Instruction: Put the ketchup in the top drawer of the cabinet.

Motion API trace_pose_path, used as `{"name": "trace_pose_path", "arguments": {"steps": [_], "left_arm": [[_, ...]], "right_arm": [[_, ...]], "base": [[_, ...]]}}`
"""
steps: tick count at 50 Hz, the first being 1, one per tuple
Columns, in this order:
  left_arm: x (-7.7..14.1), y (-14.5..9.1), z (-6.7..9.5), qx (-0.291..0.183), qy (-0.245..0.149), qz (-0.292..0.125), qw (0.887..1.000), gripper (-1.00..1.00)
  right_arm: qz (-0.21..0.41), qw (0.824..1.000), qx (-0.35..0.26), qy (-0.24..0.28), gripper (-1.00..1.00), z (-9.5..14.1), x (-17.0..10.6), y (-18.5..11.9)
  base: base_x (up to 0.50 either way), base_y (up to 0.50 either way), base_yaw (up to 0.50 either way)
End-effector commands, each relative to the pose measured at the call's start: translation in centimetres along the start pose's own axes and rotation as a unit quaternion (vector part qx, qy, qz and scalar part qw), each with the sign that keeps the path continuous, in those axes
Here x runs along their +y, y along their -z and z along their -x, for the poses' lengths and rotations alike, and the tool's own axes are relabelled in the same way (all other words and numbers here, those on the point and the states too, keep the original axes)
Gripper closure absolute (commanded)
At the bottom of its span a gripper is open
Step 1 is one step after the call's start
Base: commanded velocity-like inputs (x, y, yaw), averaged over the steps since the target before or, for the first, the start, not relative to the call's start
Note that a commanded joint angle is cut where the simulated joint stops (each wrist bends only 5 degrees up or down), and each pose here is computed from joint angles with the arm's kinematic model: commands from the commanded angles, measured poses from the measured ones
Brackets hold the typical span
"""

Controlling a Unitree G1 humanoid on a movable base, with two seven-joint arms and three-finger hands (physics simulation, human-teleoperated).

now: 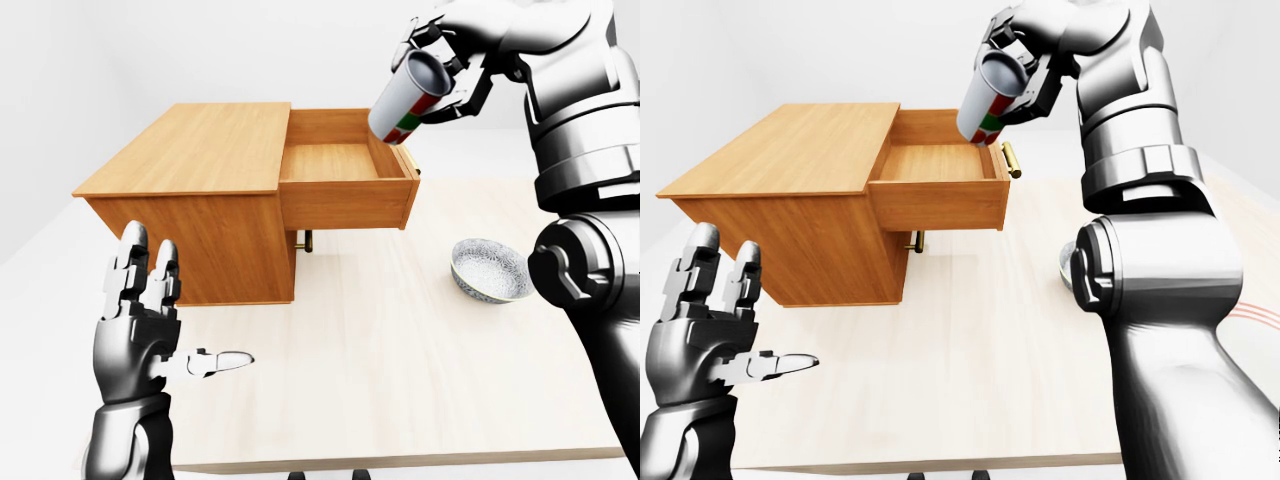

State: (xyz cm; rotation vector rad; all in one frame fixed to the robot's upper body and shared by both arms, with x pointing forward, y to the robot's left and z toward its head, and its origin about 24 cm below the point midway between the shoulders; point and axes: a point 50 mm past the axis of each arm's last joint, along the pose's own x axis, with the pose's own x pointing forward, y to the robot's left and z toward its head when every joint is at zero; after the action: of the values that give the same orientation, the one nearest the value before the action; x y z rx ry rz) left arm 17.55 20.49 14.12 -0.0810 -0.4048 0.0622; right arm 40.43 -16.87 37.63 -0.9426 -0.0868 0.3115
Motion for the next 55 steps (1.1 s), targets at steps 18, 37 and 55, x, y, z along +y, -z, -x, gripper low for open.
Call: {"name": "trace_pose_path", "arguments": {"steps": [18, 37, 55], "left_arm": [[0.2, -0.3, 0.0, -0.006, -0.003, 0.000, 1.000, -1.00], [0.2, -0.4, 0.1, -0.008, -0.002, -0.001, 1.000, -1.00], [0.1, -1.0, 0.2, -0.019, -0.002, -0.004, 1.000, -1.00]], "right_arm": [[-0.062, 0.997, 0.017, -0.042, 1.00, -1.0, 2.5, 2.9], [-0.037, 0.998, 0.033, -0.026, 1.00, -1.7, 3.3, 2.7], [-0.044, 0.998, 0.020, -0.030, 1.00, -2.4, 4.3, 1.8]], "base": [[0.00, 0.00, 0.00], [0.00, 0.00, 0.00], [0.00, 0.00, 0.00]]}}
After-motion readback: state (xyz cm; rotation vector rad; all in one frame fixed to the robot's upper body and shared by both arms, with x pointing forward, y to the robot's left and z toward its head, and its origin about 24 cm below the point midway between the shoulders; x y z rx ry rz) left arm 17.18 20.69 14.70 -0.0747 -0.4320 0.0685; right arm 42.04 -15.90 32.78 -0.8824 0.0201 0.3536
